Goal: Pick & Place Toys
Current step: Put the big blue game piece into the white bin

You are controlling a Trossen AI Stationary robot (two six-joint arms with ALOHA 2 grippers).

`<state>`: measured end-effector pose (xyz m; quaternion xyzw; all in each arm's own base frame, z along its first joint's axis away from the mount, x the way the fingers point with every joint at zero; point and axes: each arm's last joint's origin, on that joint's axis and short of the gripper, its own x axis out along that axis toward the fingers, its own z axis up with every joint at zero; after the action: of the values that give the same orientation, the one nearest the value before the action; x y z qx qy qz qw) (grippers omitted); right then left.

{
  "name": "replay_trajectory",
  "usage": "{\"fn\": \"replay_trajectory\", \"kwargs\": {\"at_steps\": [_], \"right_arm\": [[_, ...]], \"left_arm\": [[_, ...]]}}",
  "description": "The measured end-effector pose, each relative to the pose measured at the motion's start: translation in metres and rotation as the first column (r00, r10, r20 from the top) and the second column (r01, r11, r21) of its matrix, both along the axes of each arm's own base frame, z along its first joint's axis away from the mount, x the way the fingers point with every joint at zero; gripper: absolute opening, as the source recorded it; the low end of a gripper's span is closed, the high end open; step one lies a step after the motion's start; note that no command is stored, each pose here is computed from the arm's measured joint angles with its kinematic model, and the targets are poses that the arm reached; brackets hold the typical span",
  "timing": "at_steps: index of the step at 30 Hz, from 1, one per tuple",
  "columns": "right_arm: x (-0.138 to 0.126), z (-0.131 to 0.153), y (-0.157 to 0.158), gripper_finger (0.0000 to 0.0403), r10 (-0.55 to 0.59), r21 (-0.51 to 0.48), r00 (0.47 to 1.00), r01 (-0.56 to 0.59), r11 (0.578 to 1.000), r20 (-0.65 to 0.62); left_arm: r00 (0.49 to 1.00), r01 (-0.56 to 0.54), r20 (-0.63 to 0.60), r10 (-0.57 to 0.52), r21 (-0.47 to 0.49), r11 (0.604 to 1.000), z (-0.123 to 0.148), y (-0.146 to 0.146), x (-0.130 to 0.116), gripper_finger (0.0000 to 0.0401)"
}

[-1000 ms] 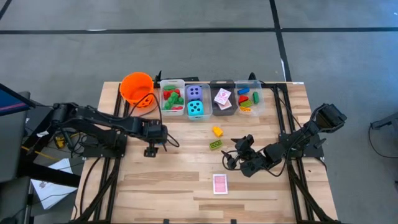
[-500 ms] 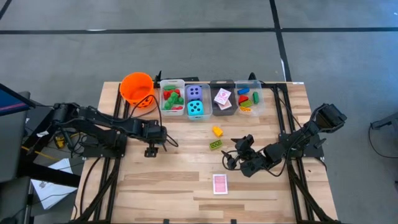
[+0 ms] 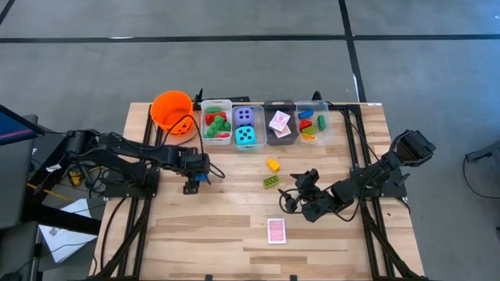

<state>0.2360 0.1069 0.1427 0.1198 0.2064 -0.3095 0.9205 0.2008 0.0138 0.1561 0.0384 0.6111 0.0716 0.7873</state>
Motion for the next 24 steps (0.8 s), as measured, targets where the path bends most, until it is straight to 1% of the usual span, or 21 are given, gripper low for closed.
{"fn": "replay_trajectory", "kwargs": {"at_steps": [6,12,18,24], "right_arm": [[0.0001,0.0001,0.0000,0.0374,0.000,0.000,1.000,0.000,1.000,0.000],[0.0001,0.0001,0.0000,0.0374,0.000,0.000,1.000,0.000,1.000,0.000],[0.0001,0.0001,0.0000,0.0374,0.000,0.000,1.000,0.000,1.000,0.001],[0.0001,0.0001,0.0001,0.0374,0.000,0.001,1.000,0.000,1.000,0.001]], "left_arm": [[1.000,0.003,0.000,-0.003,-0.008,1.000,-0.0002,-0.0002,-0.0001,0.0292],[1.000,0.003,-0.001,-0.003,-0.008,1.000,-0.0003,-0.0003,-0.0002,0.0274],[1.000,0.003,-0.001,-0.003,-0.008,1.000,-0.0003,-0.0003,-0.0002,0.0247],[1.000,0.003,-0.001,-0.003,-0.008,1.000,-0.0003,-0.0003,-0.0002,0.0212]]}}
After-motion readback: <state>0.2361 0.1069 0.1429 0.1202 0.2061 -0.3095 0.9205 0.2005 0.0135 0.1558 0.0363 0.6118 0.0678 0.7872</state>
